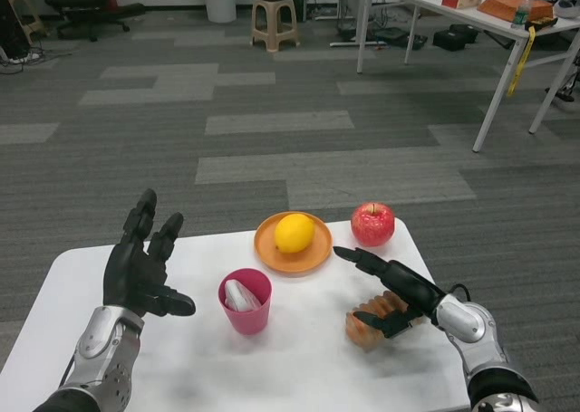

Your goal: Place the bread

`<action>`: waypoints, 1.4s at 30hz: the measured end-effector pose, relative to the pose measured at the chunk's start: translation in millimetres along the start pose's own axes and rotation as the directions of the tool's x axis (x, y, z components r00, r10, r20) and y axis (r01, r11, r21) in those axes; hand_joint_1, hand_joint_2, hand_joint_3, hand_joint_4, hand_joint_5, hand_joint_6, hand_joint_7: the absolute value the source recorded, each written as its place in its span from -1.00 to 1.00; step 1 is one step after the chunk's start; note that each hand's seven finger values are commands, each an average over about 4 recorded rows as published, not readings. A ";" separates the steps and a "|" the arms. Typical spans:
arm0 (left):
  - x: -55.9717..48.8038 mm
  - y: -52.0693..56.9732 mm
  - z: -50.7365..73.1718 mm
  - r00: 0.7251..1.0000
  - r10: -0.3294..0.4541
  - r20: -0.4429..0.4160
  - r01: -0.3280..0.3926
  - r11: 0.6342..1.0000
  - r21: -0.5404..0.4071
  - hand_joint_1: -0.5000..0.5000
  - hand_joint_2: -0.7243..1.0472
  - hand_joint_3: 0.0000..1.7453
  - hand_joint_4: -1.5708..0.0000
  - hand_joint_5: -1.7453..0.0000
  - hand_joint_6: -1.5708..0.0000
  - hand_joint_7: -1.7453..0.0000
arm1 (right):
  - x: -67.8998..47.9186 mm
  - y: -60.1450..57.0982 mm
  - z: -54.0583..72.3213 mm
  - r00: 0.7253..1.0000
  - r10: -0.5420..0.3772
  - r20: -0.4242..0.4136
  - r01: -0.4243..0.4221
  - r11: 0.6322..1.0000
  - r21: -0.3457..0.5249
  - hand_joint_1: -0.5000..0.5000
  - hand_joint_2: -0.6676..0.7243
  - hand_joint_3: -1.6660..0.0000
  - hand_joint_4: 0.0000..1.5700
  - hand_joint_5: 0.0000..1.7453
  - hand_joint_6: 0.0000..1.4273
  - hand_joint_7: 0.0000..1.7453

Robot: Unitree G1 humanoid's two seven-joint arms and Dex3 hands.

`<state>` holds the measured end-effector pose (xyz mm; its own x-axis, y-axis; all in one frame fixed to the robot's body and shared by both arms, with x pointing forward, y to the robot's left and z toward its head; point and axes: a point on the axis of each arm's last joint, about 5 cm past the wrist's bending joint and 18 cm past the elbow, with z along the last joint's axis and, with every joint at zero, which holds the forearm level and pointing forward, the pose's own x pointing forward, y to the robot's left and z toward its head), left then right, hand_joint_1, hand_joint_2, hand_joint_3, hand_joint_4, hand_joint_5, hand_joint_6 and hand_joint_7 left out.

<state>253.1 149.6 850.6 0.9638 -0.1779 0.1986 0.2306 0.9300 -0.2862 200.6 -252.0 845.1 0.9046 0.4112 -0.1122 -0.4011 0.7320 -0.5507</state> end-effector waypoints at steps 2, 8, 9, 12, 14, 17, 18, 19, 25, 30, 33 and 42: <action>-0.1 0.1 -0.1 1.000 0.001 -0.001 -0.001 1.000 0.000 1.00 -0.70 -0.90 1.00 0.53 1.00 1.00 | 0.0 -2.4 1.6 1.000 -0.015 0.015 0.015 1.000 0.000 -0.67 -0.68 0.24 -1.00 -1.00 -1.00 -1.00; -0.4 0.7 -0.4 1.000 0.004 -0.004 -0.004 1.000 0.002 1.00 -0.70 -0.90 1.00 0.53 1.00 1.00 | 1.9 -9.7 8.4 0.995 -0.062 0.073 0.062 0.998 0.002 -0.67 -0.59 0.43 -1.00 -1.00 -1.00 -1.00; -0.4 0.8 -0.4 1.000 0.004 -0.004 -0.004 1.000 0.003 1.00 -0.70 -0.90 1.00 0.53 1.00 1.00 | 3.1 -11.1 10.7 0.993 -0.071 0.090 0.071 0.997 0.004 -0.67 -0.57 0.43 -1.00 -1.00 -1.00 -1.00; -0.3 1.1 -0.5 1.000 0.005 -0.006 -0.005 1.000 0.004 1.00 -0.70 -0.90 1.00 0.53 1.00 1.00 | 7.6 -14.6 18.0 0.984 -0.094 0.148 0.093 0.996 0.012 -0.67 -0.55 0.45 -1.00 -1.00 -1.00 -1.00; -0.3 1.2 -0.5 1.000 0.006 -0.006 -0.006 1.000 0.005 1.00 -0.70 -0.90 1.00 0.53 1.00 1.00 | 10.7 -15.2 22.1 0.977 -0.105 0.185 0.102 0.994 0.028 -0.71 -0.52 0.50 -1.00 -1.00 -1.00 -1.00; -0.2 1.2 -0.5 1.000 0.006 -0.007 -0.006 1.000 0.005 1.00 -0.70 -0.90 1.00 0.53 1.00 1.00 | 16.5 -14.9 29.6 0.958 -0.149 0.247 0.133 0.988 0.080 -0.79 -0.45 0.52 -1.00 -1.00 -1.00 -1.00; -0.1 1.2 -0.5 1.000 0.006 -0.007 -0.006 1.000 0.005 1.00 -0.70 -0.90 1.00 0.53 1.00 1.00 | 18.9 -14.9 33.1 0.947 -0.179 0.268 0.155 0.982 0.108 -0.79 -0.45 0.52 -1.00 -1.00 -1.00 -1.00; -0.1 1.2 -0.5 1.000 0.006 -0.007 -0.006 1.000 0.005 1.00 -0.70 -0.90 1.00 0.53 1.00 1.00 | 21.5 -14.4 36.9 0.932 -0.225 0.285 0.188 0.970 0.151 -0.79 -0.45 0.52 -1.00 -1.00 -1.00 -1.00; 0.2 1.2 -0.3 1.000 0.006 -0.006 -0.006 1.000 0.005 1.00 -0.70 -0.93 1.00 0.53 1.00 1.00 | 34.6 -4.1 55.4 0.841 -0.449 0.302 0.318 0.862 0.395 -0.75 -0.45 0.52 -1.00 -1.00 -1.00 -1.00; 0.6 1.2 -0.1 1.000 0.005 -0.005 -0.005 1.000 0.006 1.00 -0.70 -0.90 1.00 0.53 1.00 1.00 | 42.3 3.4 65.9 0.813 -0.489 0.315 0.313 0.824 0.472 -0.83 -0.39 0.57 -1.00 -1.00 -1.00 -1.00; 1.3 0.9 0.3 1.000 0.004 -0.003 -0.004 1.000 0.006 1.00 -0.70 -0.90 1.00 0.53 1.00 1.00 | 46.8 7.7 73.6 0.796 -0.507 0.330 0.305 0.808 0.505 -0.90 -0.18 0.64 -1.00 -1.00 -1.00 -1.00; 2.9 1.8 2.6 1.000 0.011 0.013 -0.011 1.000 0.003 1.00 -0.70 -0.90 1.00 0.53 1.00 1.00 | 50.8 12.1 80.7 0.769 -0.550 0.324 0.326 0.775 0.542 -0.98 0.89 1.00 -1.00 -1.00 -1.00 -1.00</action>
<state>256.0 151.5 853.1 0.9645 -0.1638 0.2074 0.2198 0.9328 -0.2856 230.1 -178.4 899.5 0.8700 0.0897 0.4848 -0.0944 0.9954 -0.0147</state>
